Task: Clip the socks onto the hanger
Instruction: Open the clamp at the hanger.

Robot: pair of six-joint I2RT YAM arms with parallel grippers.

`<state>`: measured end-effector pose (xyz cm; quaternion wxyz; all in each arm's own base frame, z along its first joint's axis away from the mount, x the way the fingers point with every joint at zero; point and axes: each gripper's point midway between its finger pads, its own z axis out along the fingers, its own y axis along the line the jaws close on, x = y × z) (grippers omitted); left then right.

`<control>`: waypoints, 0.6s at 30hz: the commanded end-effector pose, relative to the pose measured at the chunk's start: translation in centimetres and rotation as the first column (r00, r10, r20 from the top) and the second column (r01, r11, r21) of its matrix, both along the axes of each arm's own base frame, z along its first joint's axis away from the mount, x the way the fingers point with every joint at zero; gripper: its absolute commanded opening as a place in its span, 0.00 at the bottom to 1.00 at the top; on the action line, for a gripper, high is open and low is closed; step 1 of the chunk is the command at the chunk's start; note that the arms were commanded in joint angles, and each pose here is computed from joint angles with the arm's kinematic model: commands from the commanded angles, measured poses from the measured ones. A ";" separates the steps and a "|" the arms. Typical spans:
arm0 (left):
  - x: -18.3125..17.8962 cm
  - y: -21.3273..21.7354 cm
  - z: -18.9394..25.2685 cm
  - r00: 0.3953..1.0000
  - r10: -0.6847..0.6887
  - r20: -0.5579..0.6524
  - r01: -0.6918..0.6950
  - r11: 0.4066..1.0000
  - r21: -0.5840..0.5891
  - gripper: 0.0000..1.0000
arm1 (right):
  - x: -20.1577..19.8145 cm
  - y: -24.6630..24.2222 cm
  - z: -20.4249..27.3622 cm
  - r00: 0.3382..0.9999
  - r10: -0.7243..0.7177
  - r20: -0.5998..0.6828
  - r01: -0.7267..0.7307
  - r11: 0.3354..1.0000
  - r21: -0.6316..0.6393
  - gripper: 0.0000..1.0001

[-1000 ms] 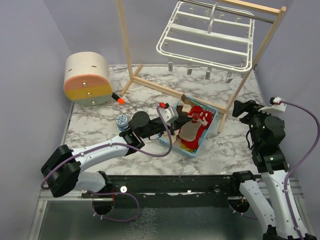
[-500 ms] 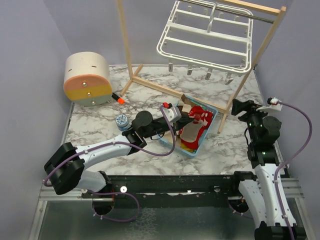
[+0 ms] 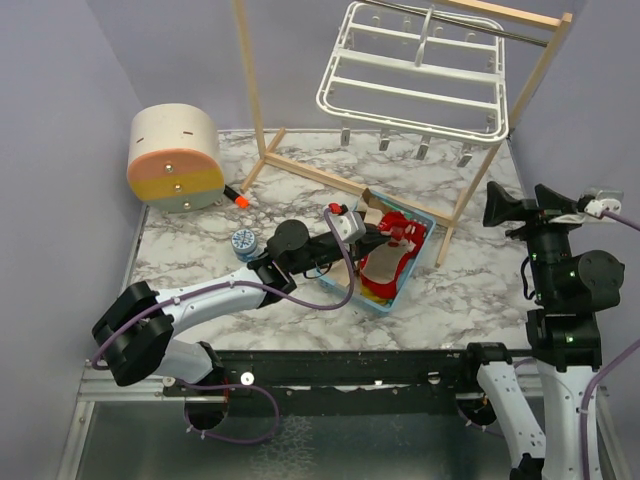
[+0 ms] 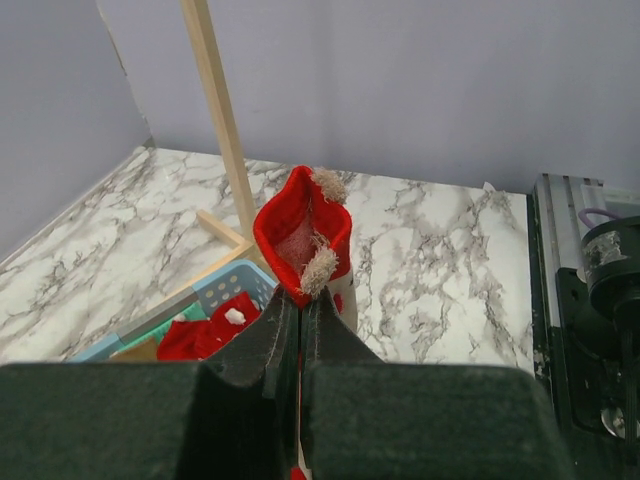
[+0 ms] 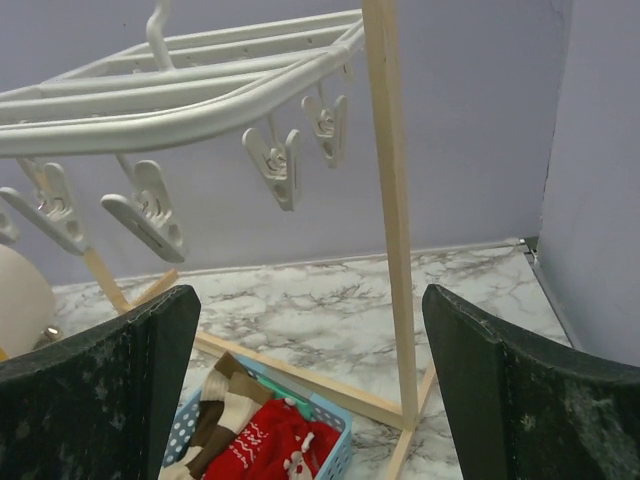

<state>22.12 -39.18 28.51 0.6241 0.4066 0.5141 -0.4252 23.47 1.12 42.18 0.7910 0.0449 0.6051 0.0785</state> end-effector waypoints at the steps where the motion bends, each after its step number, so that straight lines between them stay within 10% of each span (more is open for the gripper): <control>1: -0.6 -0.3 1.4 0.999 -0.029 0.027 0.029 0.999 -0.030 0.00 | 1.6 -0.2 -0.6 0.995 -0.013 -0.096 0.010 0.999 -0.037 1.00; 18: -0.7 0.4 1.9 0.998 -0.002 0.065 0.005 0.999 -0.034 0.00 | 6.3 1.7 2.9 0.997 0.069 0.019 -0.067 0.996 -0.063 0.86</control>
